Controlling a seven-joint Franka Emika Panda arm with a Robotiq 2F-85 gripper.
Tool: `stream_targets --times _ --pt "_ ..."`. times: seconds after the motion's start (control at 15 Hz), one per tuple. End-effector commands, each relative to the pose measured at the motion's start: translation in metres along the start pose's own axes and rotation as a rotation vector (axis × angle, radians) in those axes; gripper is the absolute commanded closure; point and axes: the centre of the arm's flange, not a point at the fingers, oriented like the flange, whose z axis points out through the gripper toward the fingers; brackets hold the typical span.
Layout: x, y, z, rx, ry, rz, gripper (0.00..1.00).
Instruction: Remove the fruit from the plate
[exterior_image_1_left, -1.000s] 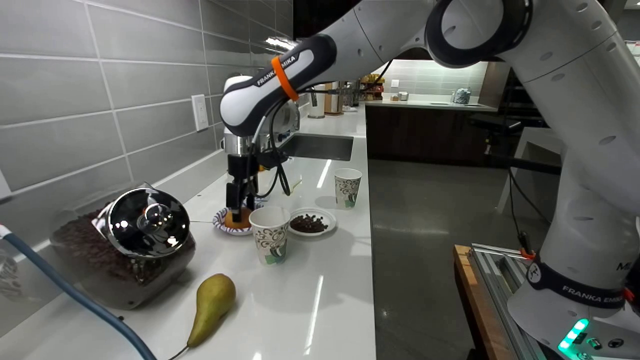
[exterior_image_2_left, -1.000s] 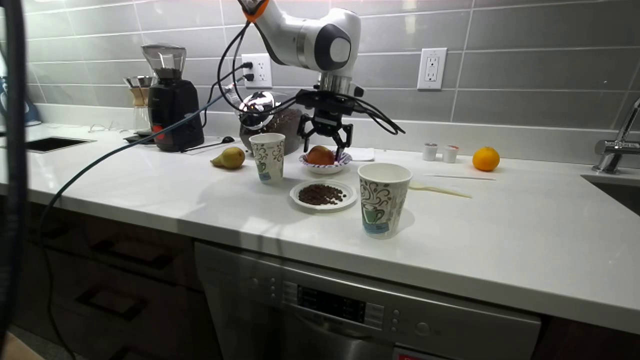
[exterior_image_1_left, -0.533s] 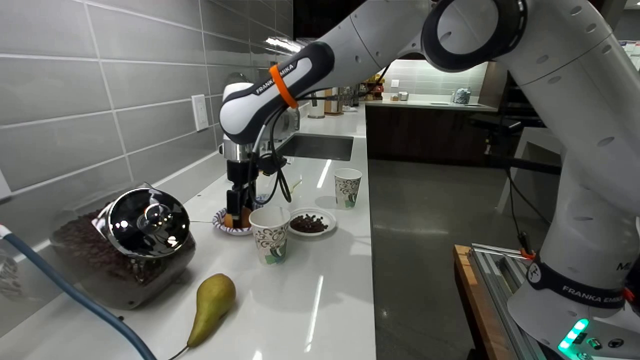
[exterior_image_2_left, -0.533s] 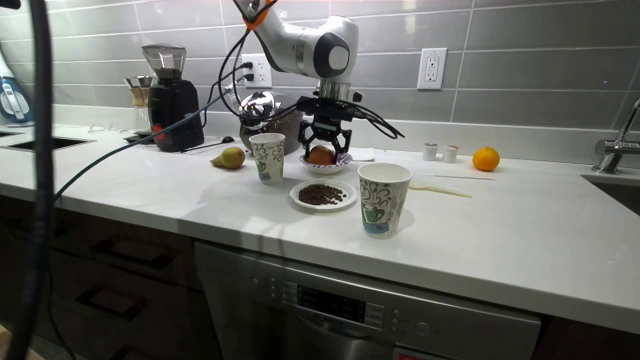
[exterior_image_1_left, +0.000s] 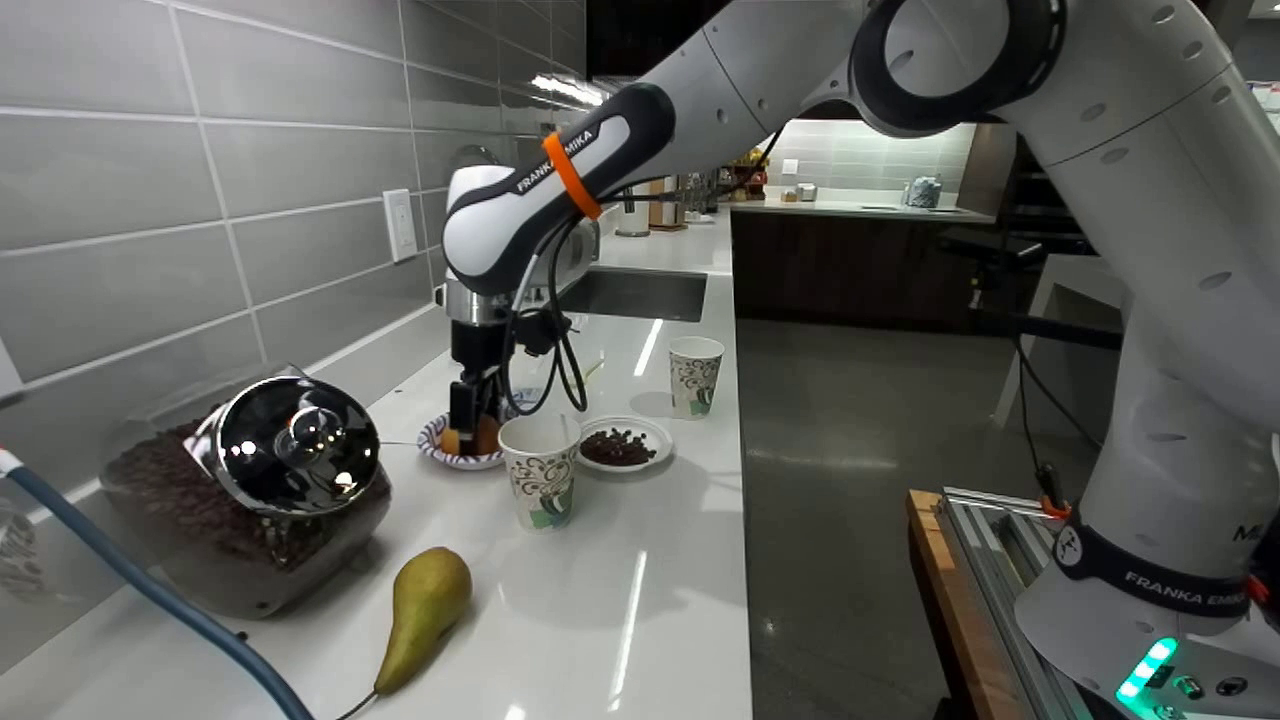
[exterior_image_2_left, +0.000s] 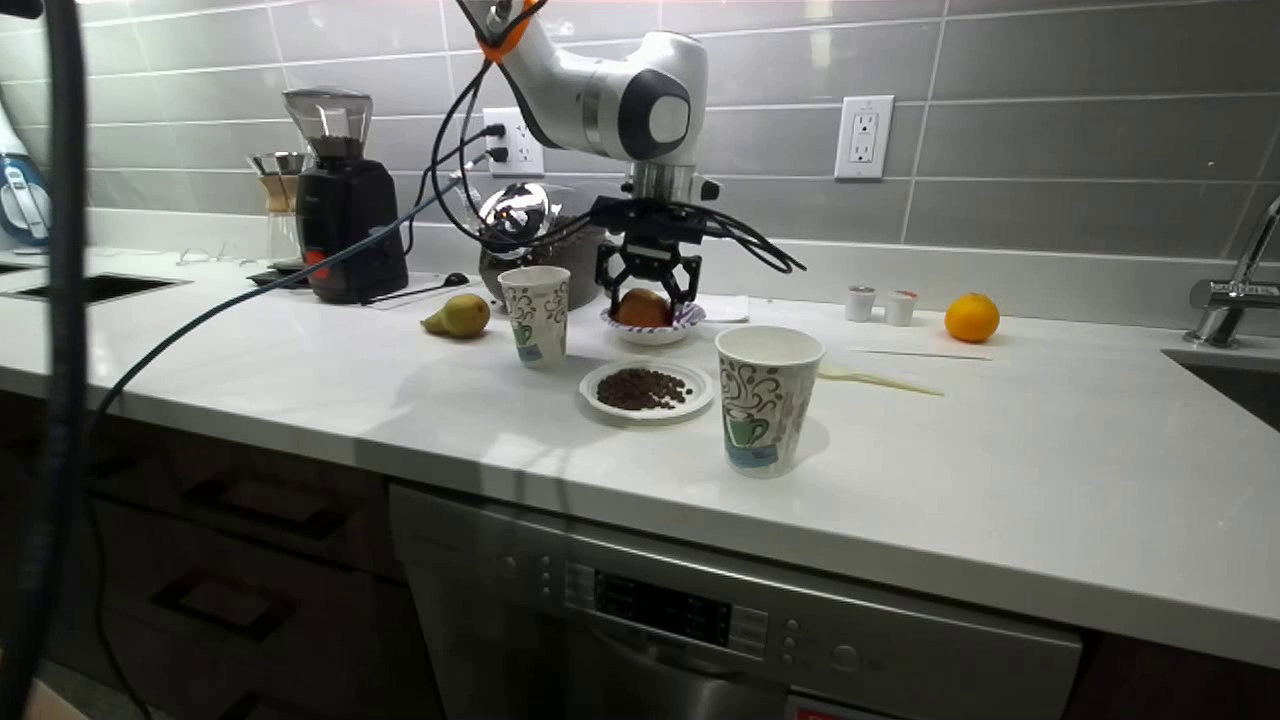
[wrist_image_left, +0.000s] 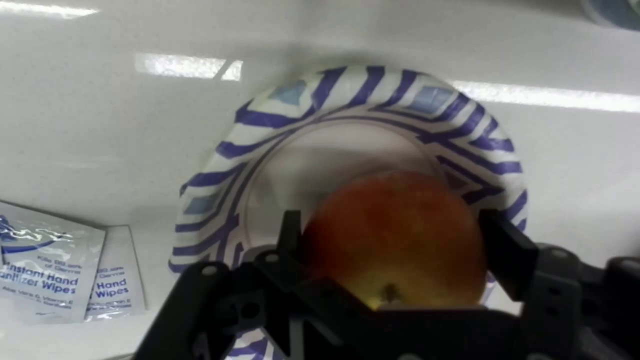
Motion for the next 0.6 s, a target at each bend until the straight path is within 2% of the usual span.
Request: stream_targets --times 0.0,0.33,0.53 --pt "-0.037 -0.025 -0.031 -0.011 0.069 -0.002 0.38" --pt "-0.053 -0.028 -0.087 -0.04 0.231 0.029 0.38" --pt "-0.049 -0.006 -0.129 -0.051 0.373 0.054 0.38"
